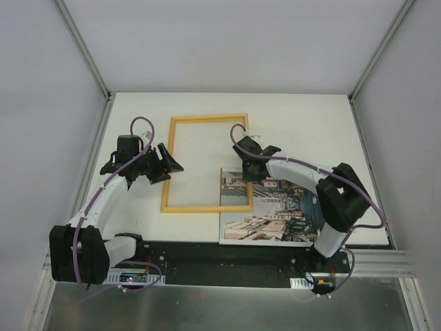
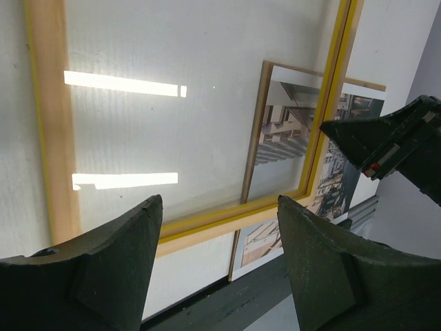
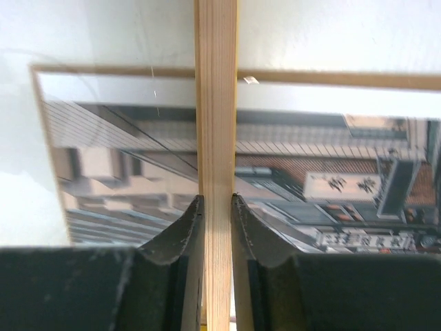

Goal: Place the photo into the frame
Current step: Move the frame body to the center of the board.

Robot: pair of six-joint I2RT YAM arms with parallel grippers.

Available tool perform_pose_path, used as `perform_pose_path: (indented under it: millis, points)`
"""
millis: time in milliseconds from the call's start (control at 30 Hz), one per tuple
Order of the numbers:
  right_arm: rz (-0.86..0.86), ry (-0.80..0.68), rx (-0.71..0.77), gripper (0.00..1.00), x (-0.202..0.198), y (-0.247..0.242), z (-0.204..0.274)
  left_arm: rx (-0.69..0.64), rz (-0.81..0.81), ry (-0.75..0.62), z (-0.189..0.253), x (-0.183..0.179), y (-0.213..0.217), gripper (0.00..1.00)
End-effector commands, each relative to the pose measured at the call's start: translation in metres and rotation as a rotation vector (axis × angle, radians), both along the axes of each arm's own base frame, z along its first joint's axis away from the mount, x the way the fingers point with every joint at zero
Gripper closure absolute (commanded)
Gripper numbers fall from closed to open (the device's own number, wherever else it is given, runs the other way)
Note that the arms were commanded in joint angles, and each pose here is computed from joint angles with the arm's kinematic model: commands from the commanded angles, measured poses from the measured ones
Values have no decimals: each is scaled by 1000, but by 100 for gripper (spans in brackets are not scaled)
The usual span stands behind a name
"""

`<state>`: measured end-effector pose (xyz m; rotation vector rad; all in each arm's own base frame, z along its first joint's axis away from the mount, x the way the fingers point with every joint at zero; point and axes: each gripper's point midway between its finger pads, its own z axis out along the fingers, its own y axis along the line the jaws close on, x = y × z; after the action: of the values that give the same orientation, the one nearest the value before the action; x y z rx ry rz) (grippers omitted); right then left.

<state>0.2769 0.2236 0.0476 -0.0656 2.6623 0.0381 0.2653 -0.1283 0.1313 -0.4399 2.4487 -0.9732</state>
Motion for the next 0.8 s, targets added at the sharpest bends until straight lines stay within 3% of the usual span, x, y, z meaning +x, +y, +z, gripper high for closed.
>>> perform_pose_path:
  millis: [0,433,767]
  points:
    - [5,-54,64,99,31,41,26,-11,-15,-28,11,6,1,33]
    - [99,-65,116,99,64,162,22,-6,-12,-48,22,15,4,34]
    - [94,-36,140,100,62,176,7,0,-8,-35,15,9,9,33]
